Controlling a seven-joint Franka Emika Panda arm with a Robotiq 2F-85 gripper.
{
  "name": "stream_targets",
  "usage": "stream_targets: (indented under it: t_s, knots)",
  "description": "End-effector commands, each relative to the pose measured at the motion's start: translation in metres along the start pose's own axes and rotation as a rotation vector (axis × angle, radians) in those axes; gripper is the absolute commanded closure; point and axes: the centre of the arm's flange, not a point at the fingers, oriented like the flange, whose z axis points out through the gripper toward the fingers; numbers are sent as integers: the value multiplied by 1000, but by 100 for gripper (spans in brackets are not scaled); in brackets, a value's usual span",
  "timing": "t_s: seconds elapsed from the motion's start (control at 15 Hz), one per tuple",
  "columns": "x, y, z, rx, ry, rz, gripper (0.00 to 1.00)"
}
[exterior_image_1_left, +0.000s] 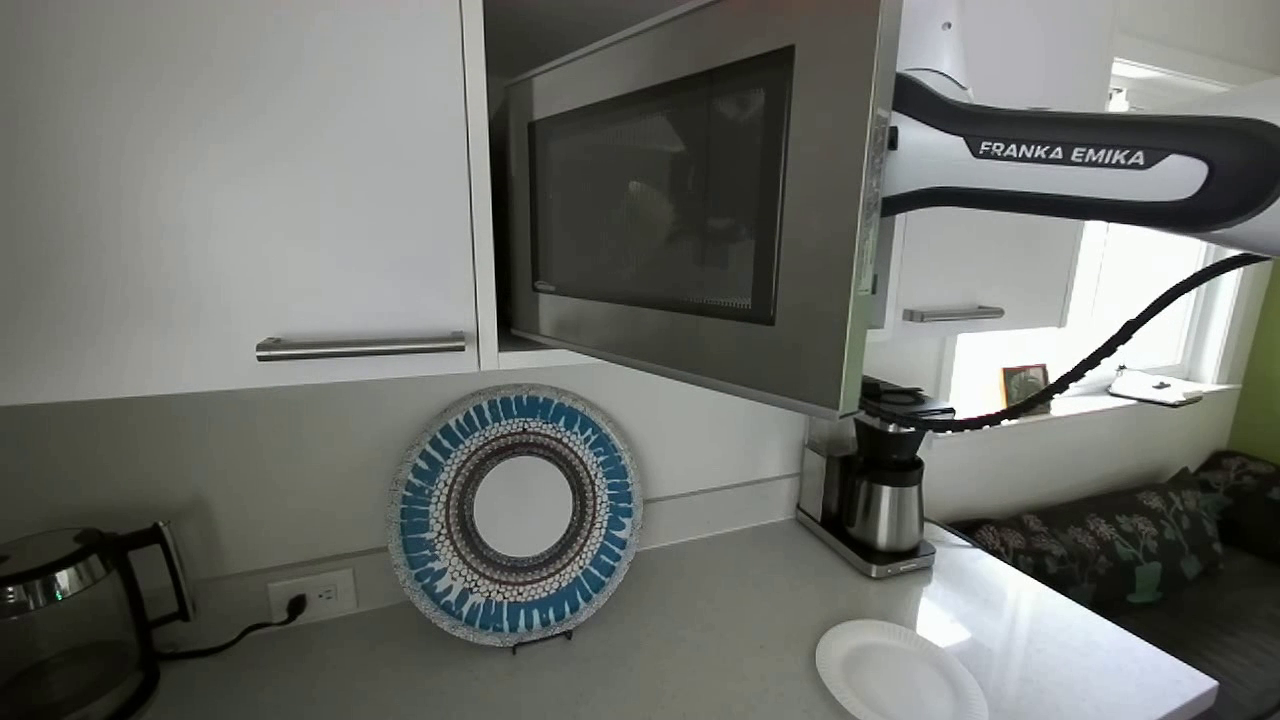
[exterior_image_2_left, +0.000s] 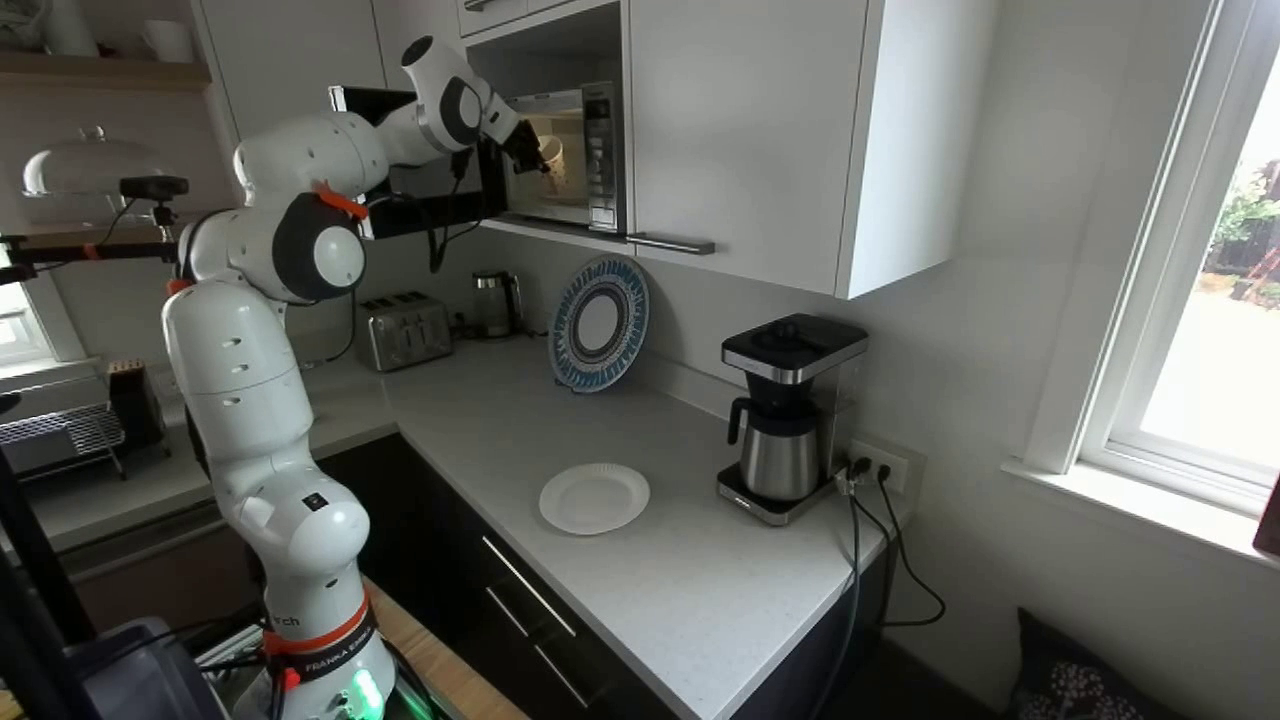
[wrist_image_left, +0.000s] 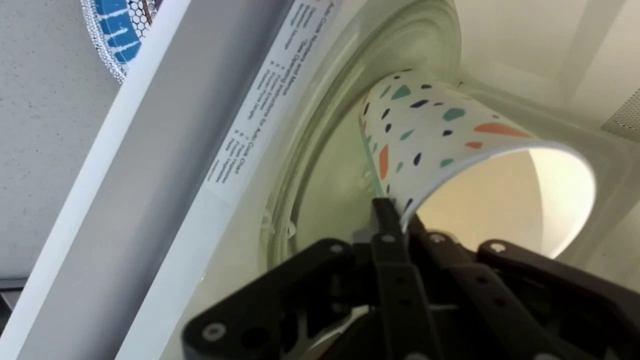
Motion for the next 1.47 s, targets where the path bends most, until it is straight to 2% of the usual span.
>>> stream_targets:
  t_s: [0.0, 0.13, 0.47, 0.67, 0.73, 0.8, 0.87, 0.93, 1.0, 1.07, 1.33, 1.4]
  knots:
    - [-4, -19, 17, 7, 15, 65, 70]
    - [-1, -24, 23, 13, 15, 90, 66]
    - [8, -36, 31, 42, 27, 150, 28]
    - [8, -39, 40, 44, 24, 171, 11]
    - [7, -40, 42, 41, 21, 175, 13]
    - [6, -40, 44, 39, 21, 178, 22]
    - [5, -41, 47, 38, 20, 180, 39]
    - [6, -42, 49, 39, 20, 185, 40]
    - [7, -42, 48, 46, 23, 177, 48]
    - [9, -42, 48, 53, 27, 165, 18]
    - [20, -32, 42, 63, 5, 103, 0]
    - [22, -29, 44, 59, -3, 94, 0]
